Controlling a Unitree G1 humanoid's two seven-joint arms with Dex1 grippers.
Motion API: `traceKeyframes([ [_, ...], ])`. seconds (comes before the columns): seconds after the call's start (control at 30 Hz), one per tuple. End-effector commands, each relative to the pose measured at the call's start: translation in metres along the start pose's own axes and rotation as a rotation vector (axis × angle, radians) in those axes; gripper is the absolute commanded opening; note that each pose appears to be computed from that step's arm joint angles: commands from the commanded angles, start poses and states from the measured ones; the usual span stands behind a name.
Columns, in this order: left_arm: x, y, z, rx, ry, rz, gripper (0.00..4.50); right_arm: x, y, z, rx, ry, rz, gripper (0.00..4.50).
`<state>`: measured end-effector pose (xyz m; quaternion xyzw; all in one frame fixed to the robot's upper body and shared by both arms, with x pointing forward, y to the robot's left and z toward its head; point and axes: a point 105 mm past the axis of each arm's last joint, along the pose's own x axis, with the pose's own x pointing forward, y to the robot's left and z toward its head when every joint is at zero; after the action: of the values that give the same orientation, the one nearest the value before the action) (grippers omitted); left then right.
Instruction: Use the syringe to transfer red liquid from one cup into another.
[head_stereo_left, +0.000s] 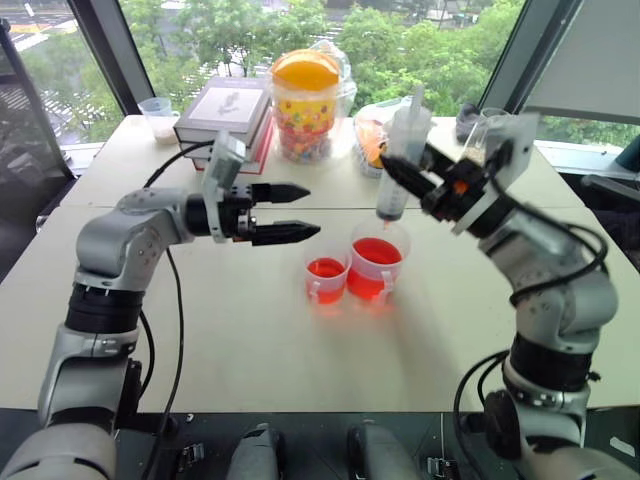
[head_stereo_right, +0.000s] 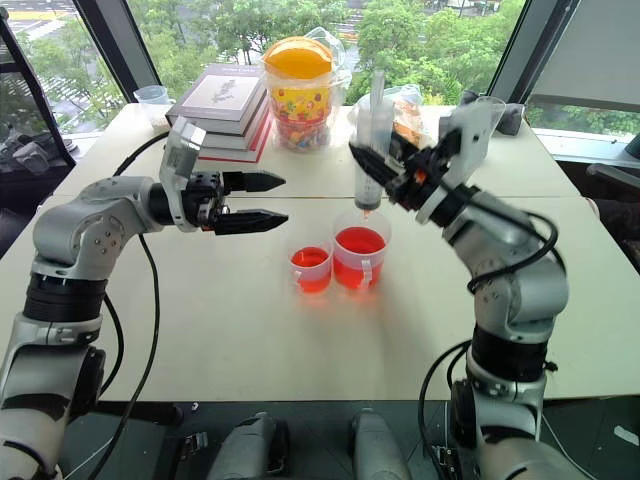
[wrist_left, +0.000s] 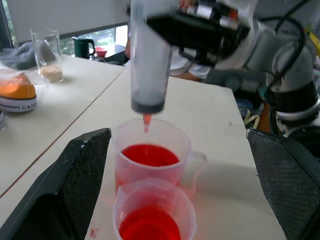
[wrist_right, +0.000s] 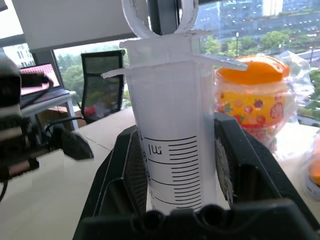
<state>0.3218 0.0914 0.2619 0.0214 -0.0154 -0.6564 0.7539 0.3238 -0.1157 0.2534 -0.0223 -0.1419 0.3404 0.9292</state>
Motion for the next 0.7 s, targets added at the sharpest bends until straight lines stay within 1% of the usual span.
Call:
traceKeyframes([
  [0.03, 0.006, -0.001, 0.016, 0.038, -0.029, -0.041, 4.50, -0.003, 0.003, -0.003, -0.054, -0.043, -0.028, 1.47],
  [0.13, 0.012, -0.001, 0.021, 0.051, -0.043, -0.064, 4.50, -0.005, 0.003, -0.019, -0.026, -0.027, -0.050, 1.47],
  [0.3, 0.024, -0.004, 0.027, 0.052, -0.055, -0.136, 4.50, -0.007, 0.007, -0.035, -0.007, -0.007, -0.059, 1.47],
  [0.5, 0.046, -0.005, 0.021, 0.044, -0.050, -0.209, 4.50, -0.006, 0.012, -0.041, 0.000, 0.004, -0.054, 1.47],
  [0.7, 0.065, -0.003, 0.020, 0.049, -0.059, -0.242, 4.50, -0.006, 0.016, -0.041, -0.004, 0.010, -0.039, 1.47],
])
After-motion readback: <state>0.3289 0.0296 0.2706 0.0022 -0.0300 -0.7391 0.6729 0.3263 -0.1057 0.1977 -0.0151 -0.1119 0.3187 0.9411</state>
